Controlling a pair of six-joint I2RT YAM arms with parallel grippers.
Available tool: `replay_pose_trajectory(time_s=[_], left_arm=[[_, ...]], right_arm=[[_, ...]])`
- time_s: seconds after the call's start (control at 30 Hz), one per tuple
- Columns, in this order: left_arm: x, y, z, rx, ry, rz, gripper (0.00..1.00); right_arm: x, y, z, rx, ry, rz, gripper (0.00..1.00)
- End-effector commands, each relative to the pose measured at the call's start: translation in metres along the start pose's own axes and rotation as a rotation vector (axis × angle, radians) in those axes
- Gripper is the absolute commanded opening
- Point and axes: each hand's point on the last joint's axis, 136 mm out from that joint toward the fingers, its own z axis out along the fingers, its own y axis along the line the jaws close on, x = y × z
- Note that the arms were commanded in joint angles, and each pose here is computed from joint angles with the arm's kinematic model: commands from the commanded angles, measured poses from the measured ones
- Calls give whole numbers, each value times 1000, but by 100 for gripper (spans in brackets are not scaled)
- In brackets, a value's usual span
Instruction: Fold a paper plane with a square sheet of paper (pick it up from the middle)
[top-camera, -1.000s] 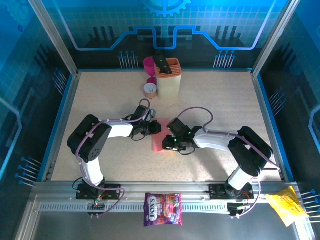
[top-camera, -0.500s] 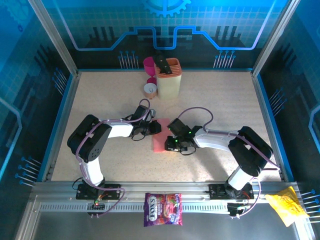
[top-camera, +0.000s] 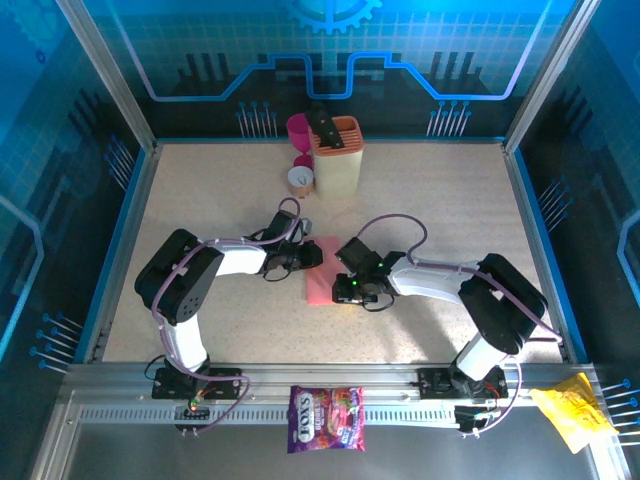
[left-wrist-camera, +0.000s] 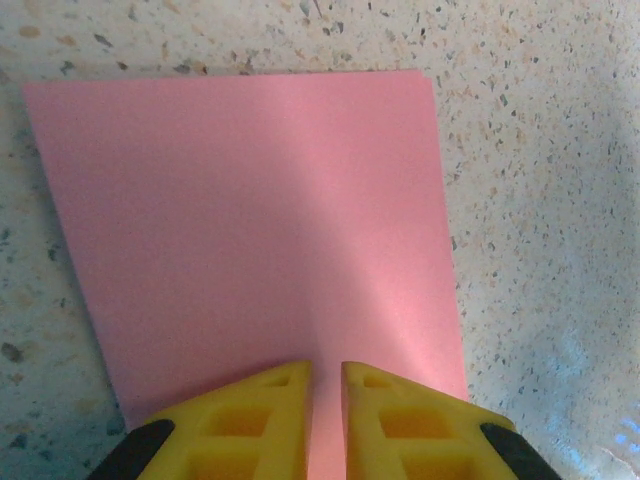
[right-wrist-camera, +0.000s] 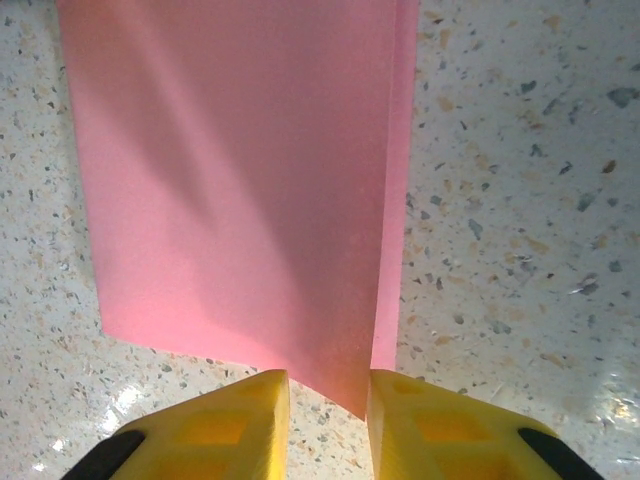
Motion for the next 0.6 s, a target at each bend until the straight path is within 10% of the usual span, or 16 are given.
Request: replay_pose_trajectory(time_s=[0.0,0.57], left_arm=[[17,18,8,-49,58,-12,18],[19,20,9,-52,61,-15,18]], right_arm=[[-6,5,-10,-1,-21,-16,27],[-22,15,-4,-116,-40,58,31]])
